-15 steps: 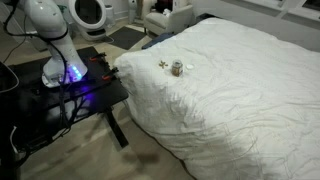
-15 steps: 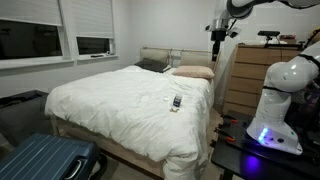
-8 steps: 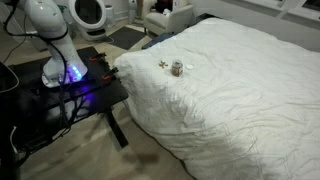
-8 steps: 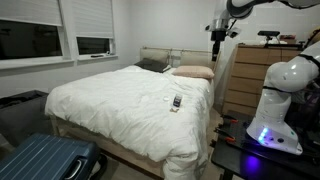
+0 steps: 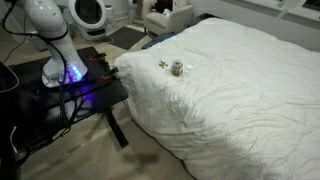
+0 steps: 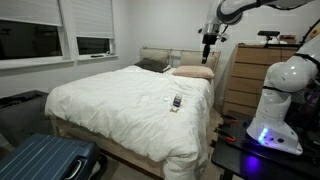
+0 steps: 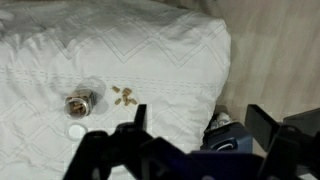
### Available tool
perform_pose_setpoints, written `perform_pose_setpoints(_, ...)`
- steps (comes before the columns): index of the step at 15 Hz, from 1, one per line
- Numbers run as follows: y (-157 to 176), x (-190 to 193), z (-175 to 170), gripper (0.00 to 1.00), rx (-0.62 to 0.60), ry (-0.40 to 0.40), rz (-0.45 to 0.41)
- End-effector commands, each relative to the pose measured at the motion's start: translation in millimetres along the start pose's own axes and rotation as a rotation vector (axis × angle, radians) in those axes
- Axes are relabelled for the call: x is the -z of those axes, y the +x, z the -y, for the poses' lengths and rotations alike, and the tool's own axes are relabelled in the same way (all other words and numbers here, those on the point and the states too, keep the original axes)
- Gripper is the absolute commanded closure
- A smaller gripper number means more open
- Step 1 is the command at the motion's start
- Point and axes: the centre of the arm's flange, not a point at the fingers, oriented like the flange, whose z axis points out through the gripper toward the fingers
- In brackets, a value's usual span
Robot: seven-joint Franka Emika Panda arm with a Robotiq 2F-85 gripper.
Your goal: Take the objects from the bed and put them in the bottle
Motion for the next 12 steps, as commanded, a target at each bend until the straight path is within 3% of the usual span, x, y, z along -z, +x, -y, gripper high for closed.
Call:
perform_pose_setpoints(1, 46.1, -21.9, -11.8, 0.00, -0.046, 0.005, -0.020)
perform_pose_setpoints(7, 78.3, -64.4, -30.4, 0.00, -0.092, -0.053, -0.070)
perform_pose_setpoints(12, 85.7, -94.4, -52.0, 0.00, -0.050, -0.076, -0.019)
